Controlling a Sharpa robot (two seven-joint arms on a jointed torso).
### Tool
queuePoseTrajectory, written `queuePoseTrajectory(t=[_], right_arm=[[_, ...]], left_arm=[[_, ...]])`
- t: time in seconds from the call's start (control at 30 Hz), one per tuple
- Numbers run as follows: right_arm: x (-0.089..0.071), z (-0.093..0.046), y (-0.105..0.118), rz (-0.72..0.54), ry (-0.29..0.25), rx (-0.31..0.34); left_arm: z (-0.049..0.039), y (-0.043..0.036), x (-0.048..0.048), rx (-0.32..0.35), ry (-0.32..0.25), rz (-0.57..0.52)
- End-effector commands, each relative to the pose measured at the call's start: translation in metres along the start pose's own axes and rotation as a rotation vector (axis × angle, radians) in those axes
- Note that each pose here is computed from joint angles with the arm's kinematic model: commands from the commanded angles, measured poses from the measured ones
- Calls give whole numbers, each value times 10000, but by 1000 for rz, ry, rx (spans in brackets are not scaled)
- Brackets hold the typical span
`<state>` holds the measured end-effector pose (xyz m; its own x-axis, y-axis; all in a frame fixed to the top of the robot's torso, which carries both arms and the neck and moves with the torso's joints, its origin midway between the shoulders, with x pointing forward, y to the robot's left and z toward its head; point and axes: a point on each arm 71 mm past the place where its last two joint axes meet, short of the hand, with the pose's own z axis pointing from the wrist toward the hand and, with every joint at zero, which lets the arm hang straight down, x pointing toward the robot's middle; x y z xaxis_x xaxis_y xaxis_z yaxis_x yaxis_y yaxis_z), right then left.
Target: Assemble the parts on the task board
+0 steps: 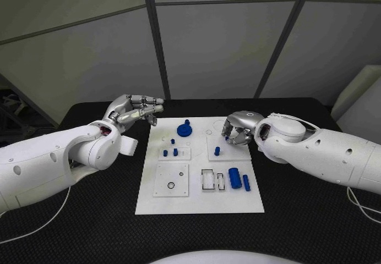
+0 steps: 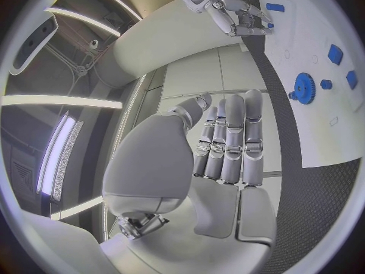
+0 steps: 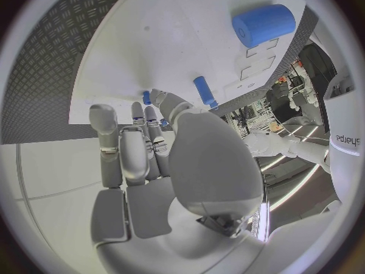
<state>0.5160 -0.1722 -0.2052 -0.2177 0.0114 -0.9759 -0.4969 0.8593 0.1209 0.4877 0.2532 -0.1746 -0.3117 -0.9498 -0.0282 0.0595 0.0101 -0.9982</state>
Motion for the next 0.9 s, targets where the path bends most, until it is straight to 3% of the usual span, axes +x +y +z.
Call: queuePoseTrajectory(t=[0.03,0.53,0.9], right_arm=[[29,9,9,-18,31,0],[81,22,14,-51,51,13],[32,15,39,-64,-20,14]], left_arm=[[3,-24,24,20,7,-36],[4,-15,30,9,2,-54],[0,-10,14,4,-4,-52]])
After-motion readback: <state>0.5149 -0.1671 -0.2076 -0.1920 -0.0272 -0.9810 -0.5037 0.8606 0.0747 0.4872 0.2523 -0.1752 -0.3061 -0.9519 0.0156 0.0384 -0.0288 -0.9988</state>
